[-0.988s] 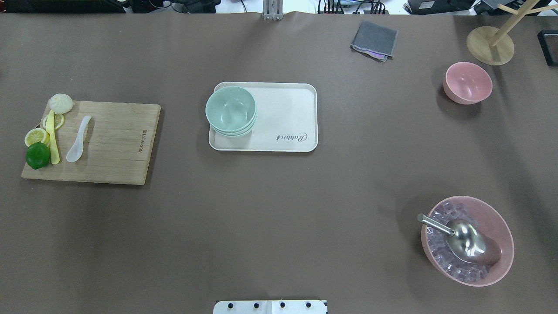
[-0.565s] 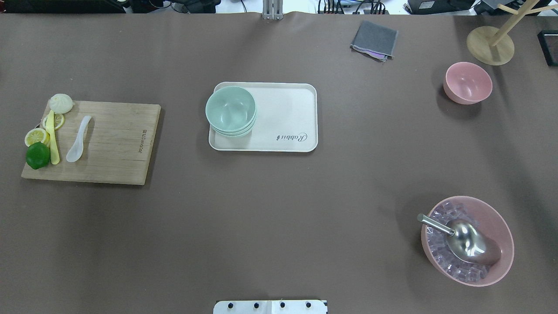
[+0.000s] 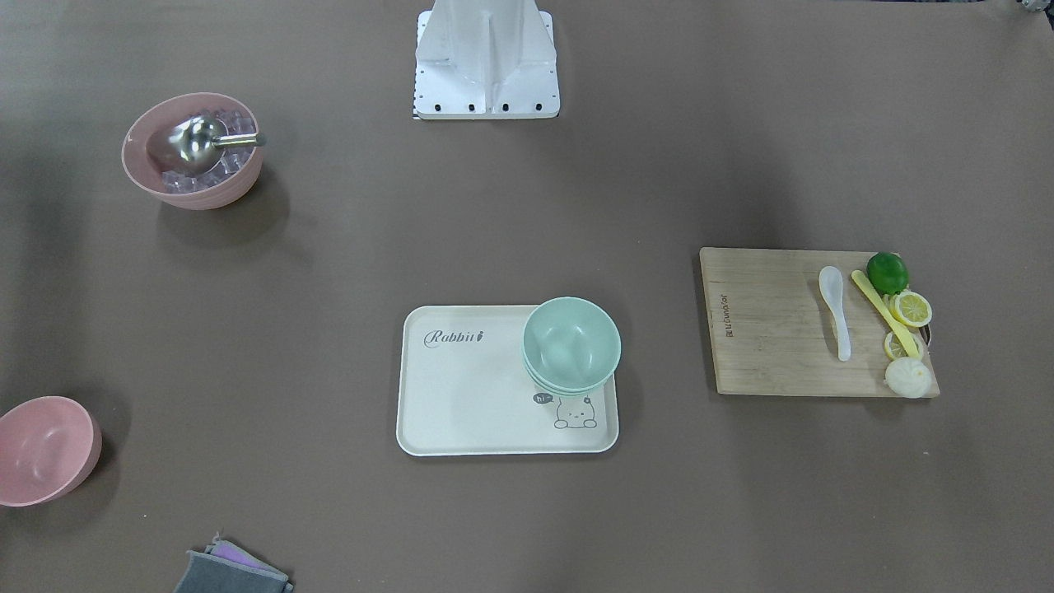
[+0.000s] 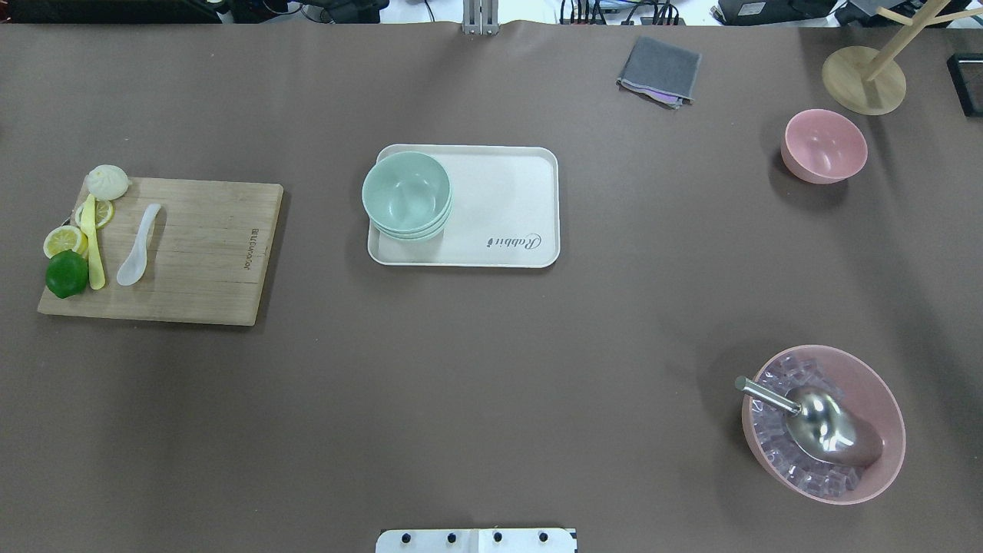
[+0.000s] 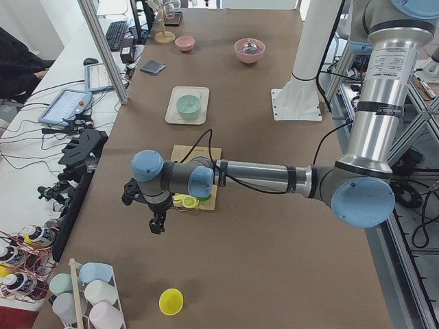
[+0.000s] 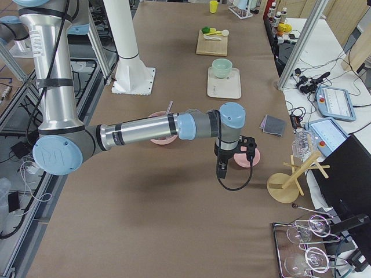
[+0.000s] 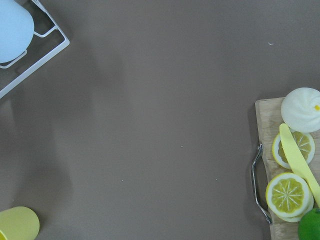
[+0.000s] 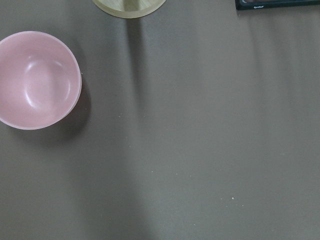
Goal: Stack pink bowl on green and place spoon
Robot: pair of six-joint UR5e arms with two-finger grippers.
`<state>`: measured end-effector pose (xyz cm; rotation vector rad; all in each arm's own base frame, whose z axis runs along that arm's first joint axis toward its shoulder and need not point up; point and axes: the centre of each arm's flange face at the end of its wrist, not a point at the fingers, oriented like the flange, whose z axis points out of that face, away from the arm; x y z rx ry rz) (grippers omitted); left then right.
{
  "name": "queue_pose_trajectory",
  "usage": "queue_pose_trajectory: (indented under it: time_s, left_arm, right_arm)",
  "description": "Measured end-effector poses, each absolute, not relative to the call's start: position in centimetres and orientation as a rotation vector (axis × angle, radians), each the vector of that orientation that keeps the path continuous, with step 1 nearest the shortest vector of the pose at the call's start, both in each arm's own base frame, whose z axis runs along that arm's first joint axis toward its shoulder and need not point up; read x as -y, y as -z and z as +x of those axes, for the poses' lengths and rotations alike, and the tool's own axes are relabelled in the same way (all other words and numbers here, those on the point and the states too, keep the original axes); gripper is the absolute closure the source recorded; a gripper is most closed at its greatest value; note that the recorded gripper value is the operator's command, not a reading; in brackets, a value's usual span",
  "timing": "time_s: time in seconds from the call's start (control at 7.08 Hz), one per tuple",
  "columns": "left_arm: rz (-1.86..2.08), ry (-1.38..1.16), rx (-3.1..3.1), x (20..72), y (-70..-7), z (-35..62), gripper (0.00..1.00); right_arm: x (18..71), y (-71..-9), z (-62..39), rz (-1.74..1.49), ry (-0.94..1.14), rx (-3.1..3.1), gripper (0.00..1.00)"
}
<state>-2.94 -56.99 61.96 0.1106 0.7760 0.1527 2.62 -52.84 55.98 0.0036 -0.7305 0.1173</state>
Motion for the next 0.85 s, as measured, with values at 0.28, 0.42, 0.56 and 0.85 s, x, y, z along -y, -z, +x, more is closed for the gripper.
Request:
queue_pose_trajectory:
  time_s: [0.28,0.42,0.56,0.85]
  left_arm:
    - [0.11,-0.157,-0.776,57.0,-61.9,-2.7,0.02]
    - [0.113,-0.159,-0.776,57.1,-61.7,-2.7,0.02]
    - [0.118,-0.164,-0.776,57.3,-61.3,-2.4,0.02]
    - [0.149,-0.187,-0.777,58.0,-60.1,-1.8,0.02]
  right_arm:
    - [52.9,-55.9,2.6,0.004,-0.117,0.732,0.0]
    - [52.9,-55.9,2.6,0.004,-0.116,0.736,0.0]
    - [52.9,-55.9,2.6,0.003,-0.116,0.737,0.0]
    - [52.9,-55.8,2.5,0.005,-0.115,0.738,0.0]
